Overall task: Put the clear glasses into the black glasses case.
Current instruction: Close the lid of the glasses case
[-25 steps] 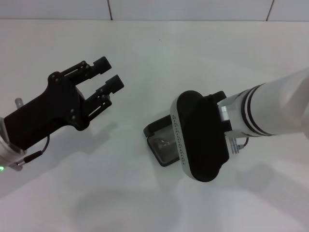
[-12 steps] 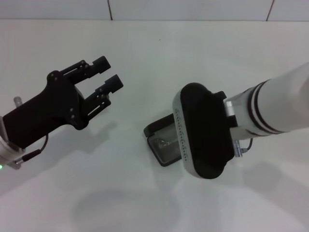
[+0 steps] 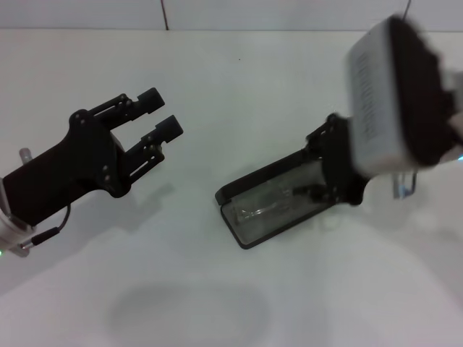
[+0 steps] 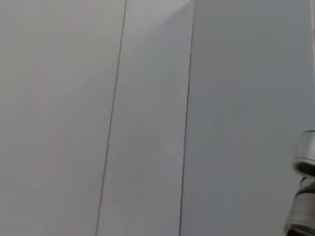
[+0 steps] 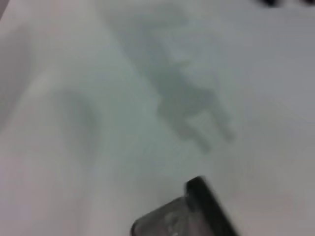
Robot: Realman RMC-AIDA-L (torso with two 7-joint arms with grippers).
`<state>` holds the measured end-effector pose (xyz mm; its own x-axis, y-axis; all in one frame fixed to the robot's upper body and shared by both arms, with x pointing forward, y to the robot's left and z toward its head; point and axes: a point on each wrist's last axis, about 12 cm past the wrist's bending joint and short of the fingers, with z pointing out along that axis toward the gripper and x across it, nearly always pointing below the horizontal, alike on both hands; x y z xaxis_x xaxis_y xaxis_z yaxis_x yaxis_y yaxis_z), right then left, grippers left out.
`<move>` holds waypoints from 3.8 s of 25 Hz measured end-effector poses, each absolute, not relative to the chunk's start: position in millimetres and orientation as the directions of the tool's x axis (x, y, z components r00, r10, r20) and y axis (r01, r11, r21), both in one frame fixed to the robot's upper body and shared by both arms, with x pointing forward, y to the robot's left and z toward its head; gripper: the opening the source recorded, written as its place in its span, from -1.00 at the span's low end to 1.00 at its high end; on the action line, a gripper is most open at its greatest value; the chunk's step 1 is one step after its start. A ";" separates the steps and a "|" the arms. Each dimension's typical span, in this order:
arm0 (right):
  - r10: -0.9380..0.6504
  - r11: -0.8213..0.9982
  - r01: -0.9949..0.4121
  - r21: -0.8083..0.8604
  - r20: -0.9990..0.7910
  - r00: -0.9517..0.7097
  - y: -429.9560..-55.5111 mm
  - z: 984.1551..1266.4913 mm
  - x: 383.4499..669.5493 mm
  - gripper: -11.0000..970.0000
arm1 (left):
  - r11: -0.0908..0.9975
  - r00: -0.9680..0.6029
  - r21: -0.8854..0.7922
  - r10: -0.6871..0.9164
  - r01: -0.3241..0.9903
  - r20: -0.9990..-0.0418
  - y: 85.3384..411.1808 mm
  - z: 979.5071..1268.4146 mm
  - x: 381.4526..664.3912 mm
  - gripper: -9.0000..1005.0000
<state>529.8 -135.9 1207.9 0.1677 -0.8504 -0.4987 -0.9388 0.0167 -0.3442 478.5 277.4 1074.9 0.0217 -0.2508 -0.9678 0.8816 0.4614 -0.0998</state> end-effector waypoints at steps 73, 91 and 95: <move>-0.299 0.278 -0.960 -0.019 -0.952 -0.067 -219.8 1141.2 560.1 -0.07 | 0.592 -0.016 -0.151 -0.228 0.792 -0.974 269.7 1073.9 516.7 0.18; 0.203 0.737 -0.659 0.148 -0.979 0.006 -326.0 1092.0 533.0 -0.04 | 0.422 -0.307 -0.220 0.150 0.880 -0.940 171.2 1076.7 587.5 0.19; 0.194 0.738 -0.660 0.143 -0.981 0.004 -322.2 1088.1 534.1 -0.03 | 0.421 -0.337 -0.219 0.230 0.880 -0.913 151.4 1073.5 593.8 0.19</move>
<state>534.1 -322.2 1088.1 0.0042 0.1941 -0.9810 -0.6596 0.7379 0.1432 593.8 151.4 1073.5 -0.3368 0.2297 -0.9131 0.8801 0.4214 -0.2186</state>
